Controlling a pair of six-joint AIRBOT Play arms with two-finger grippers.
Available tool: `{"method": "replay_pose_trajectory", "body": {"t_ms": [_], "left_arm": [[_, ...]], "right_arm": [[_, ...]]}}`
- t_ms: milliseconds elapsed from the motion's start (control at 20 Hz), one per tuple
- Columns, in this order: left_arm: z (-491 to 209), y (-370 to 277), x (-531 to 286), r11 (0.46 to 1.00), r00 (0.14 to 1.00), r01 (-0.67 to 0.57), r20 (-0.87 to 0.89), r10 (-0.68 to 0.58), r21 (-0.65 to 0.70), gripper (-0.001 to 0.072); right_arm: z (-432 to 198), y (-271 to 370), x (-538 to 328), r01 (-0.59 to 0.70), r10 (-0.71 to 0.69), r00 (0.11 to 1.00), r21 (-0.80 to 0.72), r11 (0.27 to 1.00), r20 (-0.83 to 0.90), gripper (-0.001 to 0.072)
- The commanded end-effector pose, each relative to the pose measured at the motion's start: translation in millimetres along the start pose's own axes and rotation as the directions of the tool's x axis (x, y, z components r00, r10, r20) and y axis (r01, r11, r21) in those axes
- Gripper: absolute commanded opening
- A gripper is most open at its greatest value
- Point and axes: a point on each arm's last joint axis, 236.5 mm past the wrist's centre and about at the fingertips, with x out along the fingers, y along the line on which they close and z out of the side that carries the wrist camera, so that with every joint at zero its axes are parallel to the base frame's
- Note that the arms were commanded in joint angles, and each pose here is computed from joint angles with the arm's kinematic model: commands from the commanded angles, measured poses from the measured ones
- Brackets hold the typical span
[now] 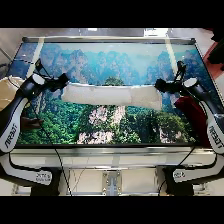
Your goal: Fold the shirts.
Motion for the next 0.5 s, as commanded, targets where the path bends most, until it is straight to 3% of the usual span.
{"method": "replay_pose_trajectory", "body": {"t_ms": [0,250,300,350,400,450], "left_arm": [[-15,9,23,0.998,0.998,-0.040,-0.039,0.043,0.056,0.0007],[-17,7,23,0.999,0.998,-0.036,-0.047,0.038,0.039,0.0014],[-18,6,23,0.999,0.998,-0.029,-0.053,0.031,0.027,0.0043],[-19,4,22,1.000,0.998,-0.024,-0.058,0.025,0.021,0.0171],[-20,2,19,1.000,0.998,-0.021,-0.065,0.023,0.021,0.0358],[-20,0,14,1.000,0.997,-0.017,-0.070,0.019,0.025,0.0495]], "right_arm": [[-17,-22,39,0.029,-0.028,0.998,0.019,0.999,-0.054,0.0025],[-50,-26,51,0.019,-0.013,0.985,0.035,0.999,-0.170,0.0027],[-53,-25,51,0.015,-0.008,0.983,0.036,0.999,-0.182,0.0028],[-54,-24,50,0.012,-0.005,0.982,0.037,0.999,-0.189,0.0029],[-53,-23,48,0.009,-0.003,0.982,0.032,0.999,-0.188,0.0036],[-47,-20,42,-0.001,0.003,0.985,0.008,1.000,-0.171,0.0106]]}}
